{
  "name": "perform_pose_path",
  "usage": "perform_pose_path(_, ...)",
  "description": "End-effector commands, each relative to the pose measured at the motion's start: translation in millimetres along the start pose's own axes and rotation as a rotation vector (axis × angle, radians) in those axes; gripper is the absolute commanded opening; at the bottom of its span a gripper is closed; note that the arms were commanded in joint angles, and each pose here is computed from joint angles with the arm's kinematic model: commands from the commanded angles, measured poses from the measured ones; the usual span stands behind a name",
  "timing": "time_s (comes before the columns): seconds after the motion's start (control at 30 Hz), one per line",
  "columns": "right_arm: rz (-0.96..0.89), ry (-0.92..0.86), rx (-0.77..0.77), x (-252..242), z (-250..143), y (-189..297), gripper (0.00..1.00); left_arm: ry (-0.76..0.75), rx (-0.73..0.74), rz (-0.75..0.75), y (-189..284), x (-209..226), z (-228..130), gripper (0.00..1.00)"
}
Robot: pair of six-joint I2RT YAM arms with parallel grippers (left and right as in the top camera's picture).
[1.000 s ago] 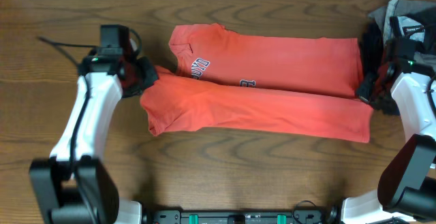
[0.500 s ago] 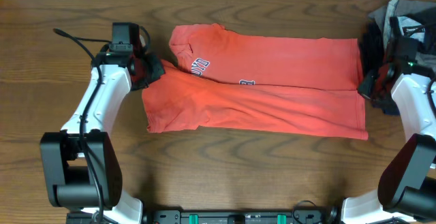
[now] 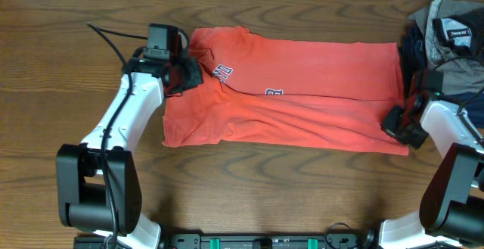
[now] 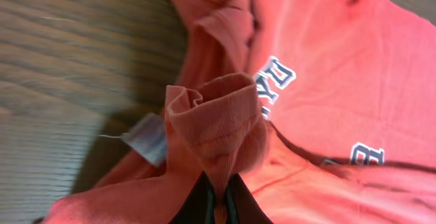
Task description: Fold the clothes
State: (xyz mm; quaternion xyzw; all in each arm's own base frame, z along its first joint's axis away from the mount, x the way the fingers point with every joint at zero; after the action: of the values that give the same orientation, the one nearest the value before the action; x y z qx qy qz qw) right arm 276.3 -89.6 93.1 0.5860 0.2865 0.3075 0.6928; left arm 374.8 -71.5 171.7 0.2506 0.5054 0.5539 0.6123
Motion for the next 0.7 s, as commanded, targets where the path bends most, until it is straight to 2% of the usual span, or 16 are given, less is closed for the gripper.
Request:
perform_pose_path(0.0,-0.008,0.01,0.03,-4.9,-10.7,-12.1,0.09,-0.065,0.004,-0.022,-2.1,-13.1,-3.8,0.06)
perform_pose_path(0.3,-0.011,0.011,0.036,-6.5,-15.5,-16.5,0.08,-0.172,-0.003,-0.045,-5.2,-31.8,-9.9,0.06)
perform_pose_path(0.33,-0.011,0.011,0.036,-6.5,-15.5,-16.5,0.08,-0.178,-0.007,-0.046,-5.1,-31.9,-9.3,0.09)
perform_pose_path(0.37,-0.01,0.011,0.036,-6.5,-15.5,-16.5,0.08,-0.179,-0.01,-0.047,-5.0,-32.3,-8.7,0.23)
perform_pose_path(0.43,-0.011,0.011,0.036,-6.5,-15.5,-16.5,0.08,-0.218,0.001,-0.073,-4.8,-34.3,-10.0,0.65)
perform_pose_path(0.47,-0.011,0.011,0.036,-6.5,-15.5,-16.5,0.09,-0.26,0.013,-0.1,-4.6,-36.1,-11.6,0.78)
perform_pose_path(0.57,-0.01,0.019,0.036,-6.5,-15.5,-16.5,0.08,-0.322,0.023,-0.102,-1.4,-33.1,-12.6,0.92)
perform_pose_path(0.67,-0.011,0.021,0.037,-6.6,-15.6,-16.5,0.09,-0.296,0.009,-0.057,3.4,-21.7,-7.7,0.94)
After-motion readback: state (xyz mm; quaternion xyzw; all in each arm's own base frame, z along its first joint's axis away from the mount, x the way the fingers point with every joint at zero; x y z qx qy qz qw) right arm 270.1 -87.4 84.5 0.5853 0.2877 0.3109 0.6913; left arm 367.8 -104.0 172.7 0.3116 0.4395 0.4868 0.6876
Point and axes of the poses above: each gripper's point midway between its finger pads, its own y axis back along the fingers, its own x axis along the line the jaws close on, z = x × y, the point moved 9 cm from there along y, back along the fingers
